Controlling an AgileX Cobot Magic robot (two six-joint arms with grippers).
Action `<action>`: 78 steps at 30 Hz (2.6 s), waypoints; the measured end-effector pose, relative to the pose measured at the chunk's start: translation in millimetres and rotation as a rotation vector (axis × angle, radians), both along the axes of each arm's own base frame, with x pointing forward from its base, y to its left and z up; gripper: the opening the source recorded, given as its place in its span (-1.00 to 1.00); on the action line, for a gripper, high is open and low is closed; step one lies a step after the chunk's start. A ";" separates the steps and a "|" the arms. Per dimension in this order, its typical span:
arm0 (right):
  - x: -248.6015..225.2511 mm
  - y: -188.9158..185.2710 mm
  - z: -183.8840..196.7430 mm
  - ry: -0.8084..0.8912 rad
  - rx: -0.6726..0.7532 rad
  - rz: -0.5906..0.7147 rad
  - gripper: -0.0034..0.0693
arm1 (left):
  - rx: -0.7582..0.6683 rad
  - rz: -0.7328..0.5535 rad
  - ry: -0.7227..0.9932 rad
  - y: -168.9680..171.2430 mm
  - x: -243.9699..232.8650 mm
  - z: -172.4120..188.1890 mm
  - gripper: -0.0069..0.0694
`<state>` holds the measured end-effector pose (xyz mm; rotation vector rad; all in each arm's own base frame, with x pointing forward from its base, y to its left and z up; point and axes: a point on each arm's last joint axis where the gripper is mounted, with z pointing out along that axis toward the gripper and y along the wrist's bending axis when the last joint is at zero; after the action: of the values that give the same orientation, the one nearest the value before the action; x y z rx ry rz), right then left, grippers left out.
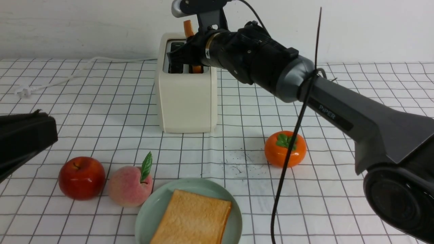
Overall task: Take toasted bread from bread machine on white checkered table place on plate.
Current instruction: 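Grasp the toast slice in the toaster and pull it up out of the slot with the right gripper, then place the held slice of bread on top of the slice on the plate with the right gripper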
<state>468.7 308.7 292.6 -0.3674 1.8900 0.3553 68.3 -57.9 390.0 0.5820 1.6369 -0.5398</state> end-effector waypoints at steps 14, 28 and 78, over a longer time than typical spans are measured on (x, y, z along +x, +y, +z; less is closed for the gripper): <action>-76.8 1.7 132.9 -0.180 0.124 0.082 -0.58 | 0.019 0.017 0.008 1.5 0.9 -1.6 -0.85; -222.4 -57.8 195.7 0.236 -0.290 0.328 -0.59 | 0.109 0.103 0.114 9.3 3.3 -13.9 -0.85; -153.2 -124.7 -34.6 0.848 -0.014 0.283 0.28 | 0.203 0.154 0.412 16.8 -5.4 -38.1 -0.84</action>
<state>315.5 184.0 258.1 -0.5514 2.6698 0.7760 62.9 -41.1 351.9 0.5081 2.1261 -0.3991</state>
